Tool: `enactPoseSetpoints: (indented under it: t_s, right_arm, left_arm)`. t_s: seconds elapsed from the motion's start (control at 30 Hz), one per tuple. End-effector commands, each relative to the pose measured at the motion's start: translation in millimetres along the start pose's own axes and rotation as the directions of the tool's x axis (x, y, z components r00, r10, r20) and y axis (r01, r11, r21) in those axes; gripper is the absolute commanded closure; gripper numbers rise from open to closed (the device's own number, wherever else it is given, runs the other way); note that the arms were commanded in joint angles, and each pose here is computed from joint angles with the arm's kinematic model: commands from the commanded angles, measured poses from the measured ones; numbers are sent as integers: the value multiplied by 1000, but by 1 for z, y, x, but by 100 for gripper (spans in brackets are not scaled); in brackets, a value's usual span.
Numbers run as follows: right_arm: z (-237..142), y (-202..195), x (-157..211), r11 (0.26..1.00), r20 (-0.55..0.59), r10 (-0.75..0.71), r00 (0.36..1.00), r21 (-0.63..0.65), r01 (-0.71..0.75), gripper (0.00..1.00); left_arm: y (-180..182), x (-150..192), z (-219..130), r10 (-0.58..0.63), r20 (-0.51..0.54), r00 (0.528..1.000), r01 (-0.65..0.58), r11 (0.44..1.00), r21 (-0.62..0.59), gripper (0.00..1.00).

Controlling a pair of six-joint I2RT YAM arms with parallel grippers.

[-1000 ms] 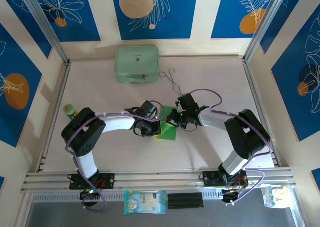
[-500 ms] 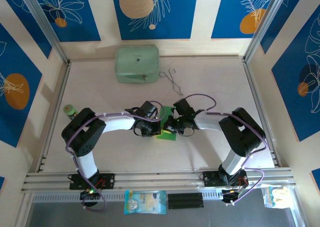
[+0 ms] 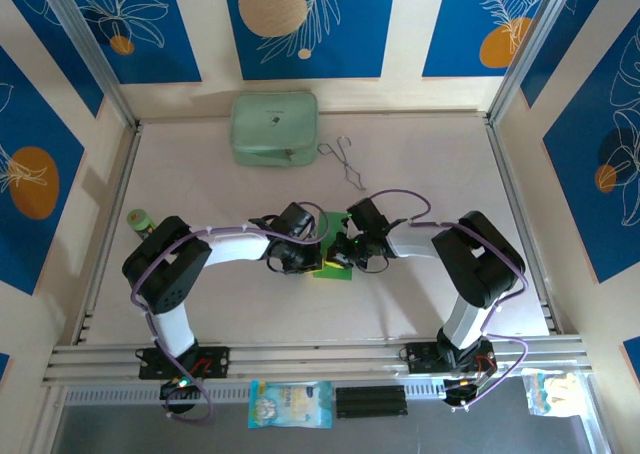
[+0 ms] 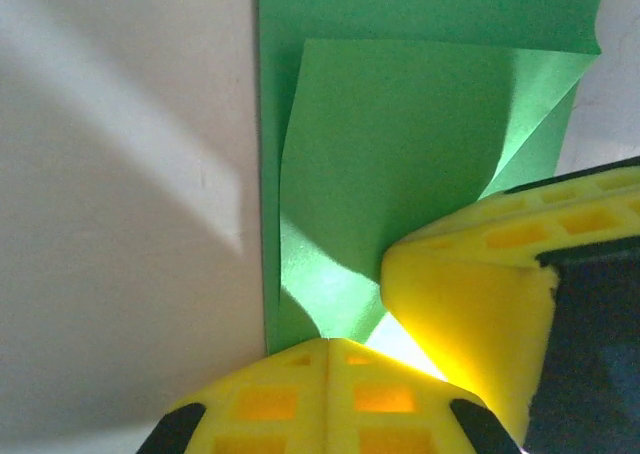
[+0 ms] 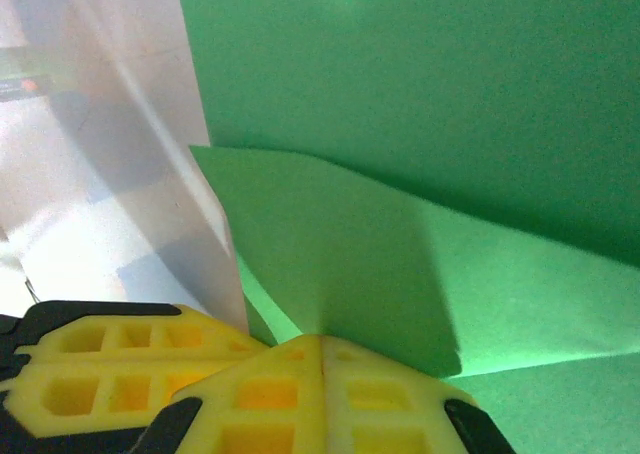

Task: Fold a paper plane with a square sheet of paper (pick it up from the middle)
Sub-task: Fold the triangle a second time at the center of the table.

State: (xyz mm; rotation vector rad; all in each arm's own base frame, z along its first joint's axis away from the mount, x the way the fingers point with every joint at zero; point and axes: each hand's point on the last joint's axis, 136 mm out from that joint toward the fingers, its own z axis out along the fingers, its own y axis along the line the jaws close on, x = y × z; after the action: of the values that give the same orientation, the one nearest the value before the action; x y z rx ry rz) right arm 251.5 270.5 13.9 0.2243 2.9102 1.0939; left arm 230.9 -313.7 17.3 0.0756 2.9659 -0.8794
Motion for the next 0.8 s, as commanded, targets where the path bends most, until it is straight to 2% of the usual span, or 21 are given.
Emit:
enactPoseSetpoints:
  t_s: [0.0,0.4,0.5,0.6,0.77]
  right_arm:
    - [-4,-37,-19,996,57,35,998,76,-39,100]
    - [-51,-65,-77,990,203,131,970,23,-139,100]
    - [-69,-53,-82,994,239,110,965,0,-114,100]
    - [-88,-33,-80,997,271,73,960,-28,-68,100]
    - [-98,-19,-59,998,279,58,959,-52,-46,92]
  left_arm:
    - [58,41,11,-83,-115,990,58,977,-203,100]
    - [59,48,20,-85,-147,985,59,983,-174,100]
    - [37,37,15,-52,-139,989,36,993,-109,100]
    - [-1,15,1,11,-101,995,-13,1000,-23,100]
    - [-47,-16,-27,69,3,998,-69,996,63,98]
